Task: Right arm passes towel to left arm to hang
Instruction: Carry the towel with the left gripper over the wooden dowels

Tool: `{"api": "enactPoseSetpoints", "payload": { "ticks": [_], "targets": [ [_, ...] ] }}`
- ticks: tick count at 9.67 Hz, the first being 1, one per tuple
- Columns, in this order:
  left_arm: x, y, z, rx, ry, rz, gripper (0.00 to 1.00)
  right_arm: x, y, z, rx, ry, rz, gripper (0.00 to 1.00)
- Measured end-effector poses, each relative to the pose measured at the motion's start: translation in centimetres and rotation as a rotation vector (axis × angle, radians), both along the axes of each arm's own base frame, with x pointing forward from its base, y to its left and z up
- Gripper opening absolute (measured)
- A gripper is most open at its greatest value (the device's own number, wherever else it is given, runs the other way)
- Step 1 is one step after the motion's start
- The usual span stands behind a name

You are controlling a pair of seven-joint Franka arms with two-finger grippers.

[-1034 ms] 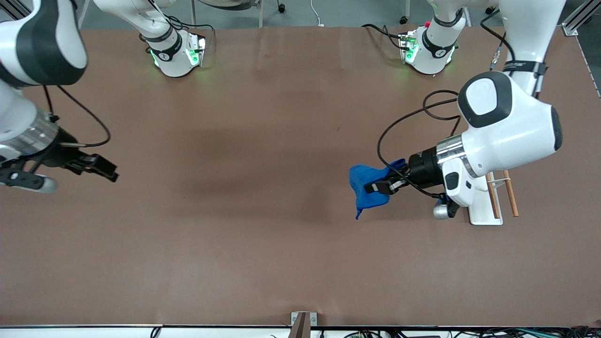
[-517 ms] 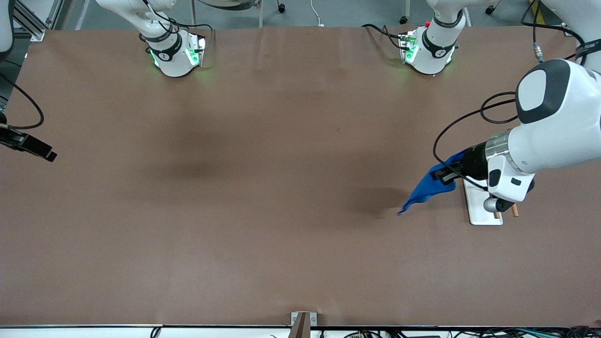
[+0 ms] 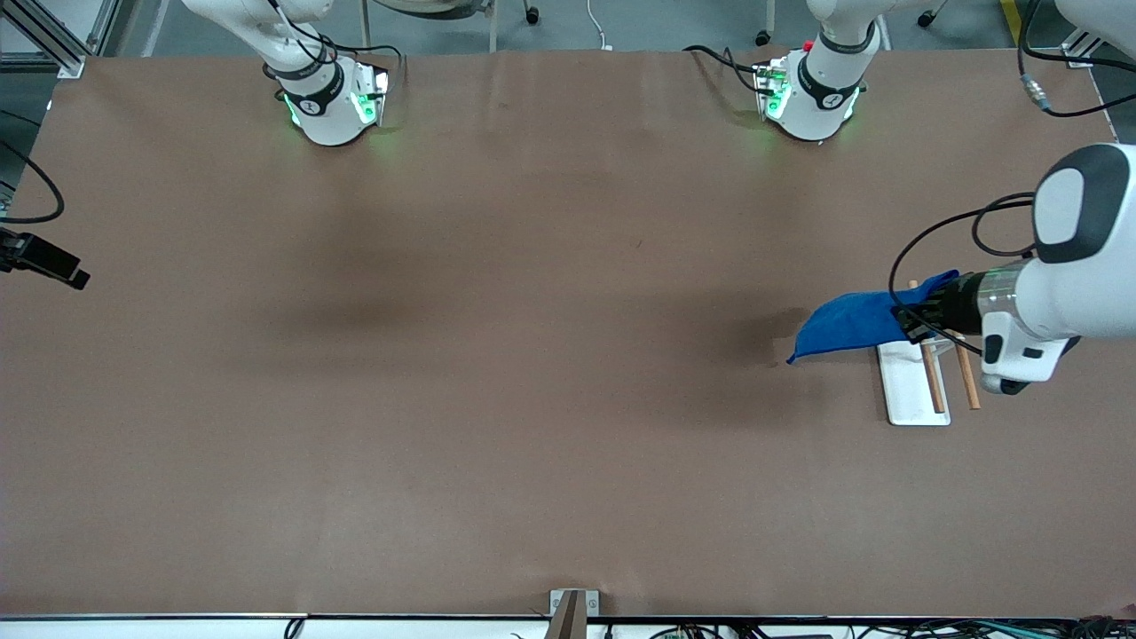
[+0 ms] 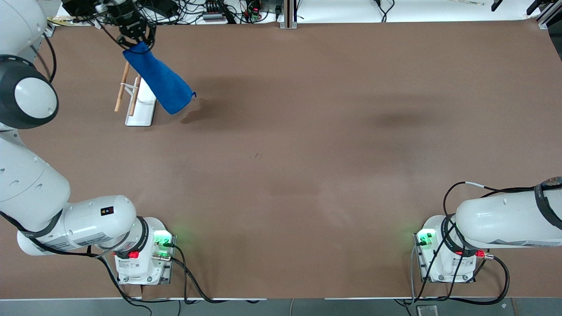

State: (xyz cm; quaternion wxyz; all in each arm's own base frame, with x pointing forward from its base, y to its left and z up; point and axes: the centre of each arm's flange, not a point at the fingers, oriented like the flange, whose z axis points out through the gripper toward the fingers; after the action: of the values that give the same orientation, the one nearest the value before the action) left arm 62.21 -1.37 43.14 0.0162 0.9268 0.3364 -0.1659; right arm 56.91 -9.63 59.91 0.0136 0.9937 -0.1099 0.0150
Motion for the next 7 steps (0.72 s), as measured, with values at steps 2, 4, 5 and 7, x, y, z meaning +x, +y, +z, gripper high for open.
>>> {"api": "enactPoseSetpoints", "payload": {
  "ticks": [2, 4, 5, 7],
  "targets": [
    [0.0, 4.7, -2.0, 0.054, 0.026, 0.033, 0.03, 0.0, -0.6, 0.8, -0.003, -0.015, 0.069, 1.00],
    [0.4, 9.6, -3.6, 0.096, -0.001, 0.005, 0.03, -0.2, -0.4, 3.5, -0.009, -0.037, 0.114, 1.00],
    [0.8, 10.9, -3.9, 0.113, -0.025, -0.022, 0.03, -0.4, 0.2, 3.9, -0.004, -0.018, 0.125, 1.00],
    [1.7, 11.6, -3.0, 0.135, -0.063, -0.121, 0.03, -0.4, 1.5, 3.4, 0.003, 0.019, 0.145, 1.00]
  ]
}}
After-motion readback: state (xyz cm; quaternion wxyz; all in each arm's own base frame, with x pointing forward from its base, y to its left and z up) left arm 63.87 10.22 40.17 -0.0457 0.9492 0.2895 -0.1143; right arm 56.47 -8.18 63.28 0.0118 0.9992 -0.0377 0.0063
